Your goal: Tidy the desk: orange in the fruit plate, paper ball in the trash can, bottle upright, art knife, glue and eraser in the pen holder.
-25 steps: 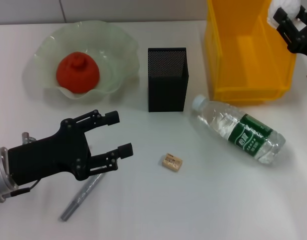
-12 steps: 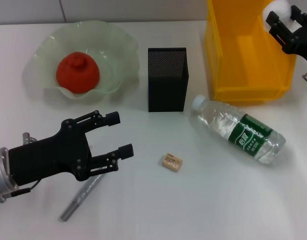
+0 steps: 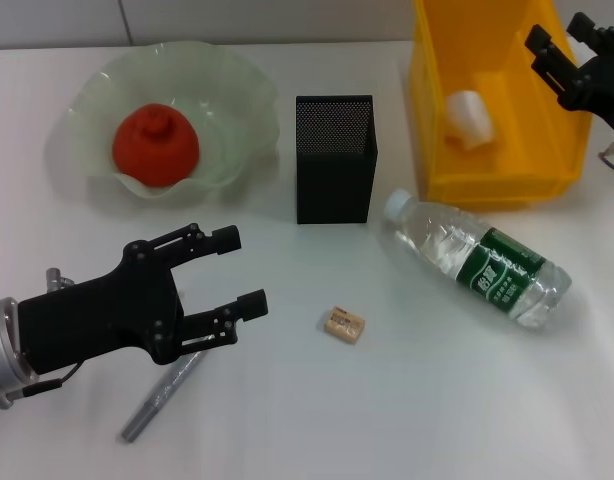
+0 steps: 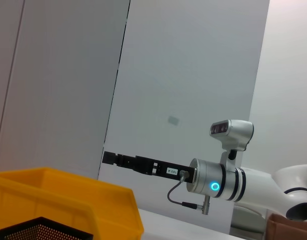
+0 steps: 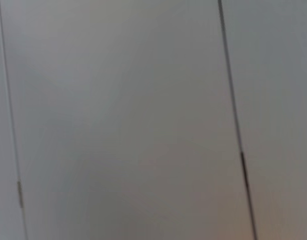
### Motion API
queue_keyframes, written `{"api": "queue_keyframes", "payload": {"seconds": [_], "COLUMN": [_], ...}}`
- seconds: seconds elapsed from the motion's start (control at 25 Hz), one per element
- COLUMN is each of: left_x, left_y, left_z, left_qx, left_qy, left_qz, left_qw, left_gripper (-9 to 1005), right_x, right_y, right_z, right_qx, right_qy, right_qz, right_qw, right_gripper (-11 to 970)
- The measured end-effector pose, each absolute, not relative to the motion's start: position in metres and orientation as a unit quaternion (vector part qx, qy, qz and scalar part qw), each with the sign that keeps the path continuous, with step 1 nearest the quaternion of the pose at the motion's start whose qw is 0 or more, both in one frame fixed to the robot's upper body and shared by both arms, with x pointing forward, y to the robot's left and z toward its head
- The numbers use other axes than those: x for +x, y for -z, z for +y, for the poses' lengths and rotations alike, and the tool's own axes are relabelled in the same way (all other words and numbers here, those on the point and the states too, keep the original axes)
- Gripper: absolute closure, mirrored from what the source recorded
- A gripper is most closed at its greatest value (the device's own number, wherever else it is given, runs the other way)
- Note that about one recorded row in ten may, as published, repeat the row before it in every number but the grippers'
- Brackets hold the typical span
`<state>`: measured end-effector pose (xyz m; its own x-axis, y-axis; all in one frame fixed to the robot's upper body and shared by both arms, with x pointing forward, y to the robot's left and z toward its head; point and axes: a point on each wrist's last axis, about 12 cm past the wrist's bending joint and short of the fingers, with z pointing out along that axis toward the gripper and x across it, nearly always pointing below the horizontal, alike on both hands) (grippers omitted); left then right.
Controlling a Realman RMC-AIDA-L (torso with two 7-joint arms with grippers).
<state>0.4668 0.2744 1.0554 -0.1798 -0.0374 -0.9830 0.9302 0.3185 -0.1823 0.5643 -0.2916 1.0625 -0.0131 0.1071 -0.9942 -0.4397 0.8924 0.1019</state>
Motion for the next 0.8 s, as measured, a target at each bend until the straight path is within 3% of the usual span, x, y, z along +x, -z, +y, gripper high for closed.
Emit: {"api": "queue_keyframes", "payload": {"seconds": [0.36,0.52,0.8], "left_x": [0.467,0.467,0.467], "left_y": [-1.056,-1.056,-1.056], "left_z": [0.275,0.276,0.276], "left_qx": [0.361,0.36,0.36], "left_qy": [0.457,0.457,0.456], "left_qz": [0.616,0.617,0.618], "left_qw": [0.53,0.53,0.53], "left_gripper": [214,214,214], "right_x": [0.555,0.548,0.546], "right_y": [-1.082,-1.105,-1.133], "right_z": [-0.281,-0.272,-0.263], "right_qx": [-0.138,-0.193,-0.268], "right_qy": [-0.297,-0.386,-0.429], "right_qz": [0.651,0.641,0.637], "right_qw": [0.684,0.635,0.581], "right_gripper": [371,371,371]}}
